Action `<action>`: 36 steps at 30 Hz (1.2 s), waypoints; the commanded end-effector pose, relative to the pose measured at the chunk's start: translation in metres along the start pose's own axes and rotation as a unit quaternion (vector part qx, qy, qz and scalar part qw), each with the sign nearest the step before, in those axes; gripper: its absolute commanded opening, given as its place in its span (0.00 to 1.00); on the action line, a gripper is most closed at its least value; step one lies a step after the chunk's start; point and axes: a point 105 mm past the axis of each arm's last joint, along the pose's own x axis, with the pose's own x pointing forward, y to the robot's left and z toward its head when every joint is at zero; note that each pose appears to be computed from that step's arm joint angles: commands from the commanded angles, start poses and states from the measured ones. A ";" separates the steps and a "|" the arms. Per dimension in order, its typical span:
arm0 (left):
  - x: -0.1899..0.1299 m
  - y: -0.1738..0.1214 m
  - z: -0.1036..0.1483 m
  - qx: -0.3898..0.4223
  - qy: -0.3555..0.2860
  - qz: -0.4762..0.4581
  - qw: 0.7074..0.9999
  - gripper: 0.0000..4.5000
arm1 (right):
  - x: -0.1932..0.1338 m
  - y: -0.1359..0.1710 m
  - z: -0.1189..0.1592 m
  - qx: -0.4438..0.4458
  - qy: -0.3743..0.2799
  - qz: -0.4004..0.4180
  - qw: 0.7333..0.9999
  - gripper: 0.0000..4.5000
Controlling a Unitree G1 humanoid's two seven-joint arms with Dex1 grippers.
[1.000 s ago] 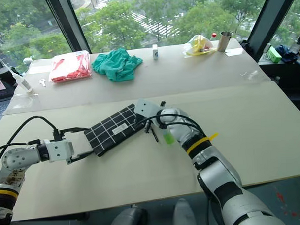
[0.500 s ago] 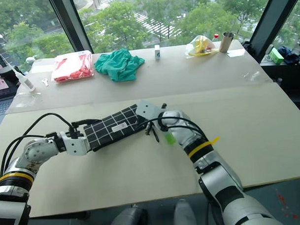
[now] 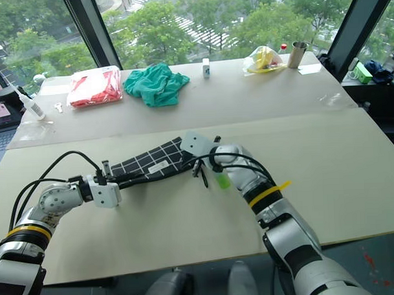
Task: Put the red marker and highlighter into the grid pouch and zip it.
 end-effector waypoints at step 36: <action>-0.007 0.023 0.025 -0.229 -0.051 0.113 0.965 0.00 | -0.058 0.007 0.023 0.223 -0.075 0.015 0.972 0.86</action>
